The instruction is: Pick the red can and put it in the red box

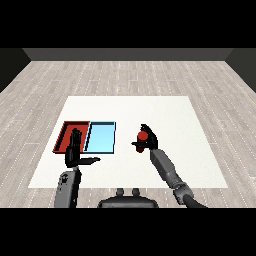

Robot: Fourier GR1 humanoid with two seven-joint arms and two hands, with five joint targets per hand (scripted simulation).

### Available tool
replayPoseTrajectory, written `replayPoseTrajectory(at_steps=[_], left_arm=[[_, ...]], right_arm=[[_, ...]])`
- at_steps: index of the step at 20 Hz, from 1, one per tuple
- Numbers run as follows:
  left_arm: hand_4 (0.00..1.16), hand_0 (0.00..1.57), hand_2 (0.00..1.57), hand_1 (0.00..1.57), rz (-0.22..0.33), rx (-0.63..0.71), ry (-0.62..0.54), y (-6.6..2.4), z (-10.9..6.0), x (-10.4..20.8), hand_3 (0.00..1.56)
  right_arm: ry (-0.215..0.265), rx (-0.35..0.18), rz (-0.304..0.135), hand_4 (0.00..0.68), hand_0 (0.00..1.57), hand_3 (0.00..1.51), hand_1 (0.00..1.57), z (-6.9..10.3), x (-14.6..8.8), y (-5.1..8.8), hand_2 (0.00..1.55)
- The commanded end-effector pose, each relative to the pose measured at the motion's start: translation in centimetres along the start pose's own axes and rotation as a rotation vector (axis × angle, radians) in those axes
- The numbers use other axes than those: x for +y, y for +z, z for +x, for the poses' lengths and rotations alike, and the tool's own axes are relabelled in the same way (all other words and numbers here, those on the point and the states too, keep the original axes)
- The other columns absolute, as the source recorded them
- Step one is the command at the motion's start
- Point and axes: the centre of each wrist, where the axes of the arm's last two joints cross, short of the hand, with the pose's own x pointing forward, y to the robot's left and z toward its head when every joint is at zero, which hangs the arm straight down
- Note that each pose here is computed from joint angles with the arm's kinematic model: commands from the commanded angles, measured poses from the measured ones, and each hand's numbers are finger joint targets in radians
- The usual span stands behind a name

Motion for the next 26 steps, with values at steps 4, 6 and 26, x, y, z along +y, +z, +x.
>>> replayPoseTrajectory(at_steps=[4,6,26], left_arm=[[0.0,0.0,0.0,0.0,-0.009,0.005,0.013,-0.49,1.3,0.2,0.0],[0.0,0.0,0.0,0.0,0.01,-0.008,-0.023,0.57,-0.1,0.0,0.0],[0.0,0.0,0.0,0.0,-0.127,0.055,0.003,-0.76,-0.3,-5.5,0.0]], right_arm=[[0.089,0.02,-0.026,0.667,1.5,1.44,1.5,0.8,0.5,-0.1,1.47],[0.099,-0.011,-0.031,0.667,1.49,1.44,1.49,0.3,0.8,-0.7,1.46],[0.127,-0.208,0.024,0.649,1.44,1.41,1.44,5.3,1.8,1.5,1.45]])
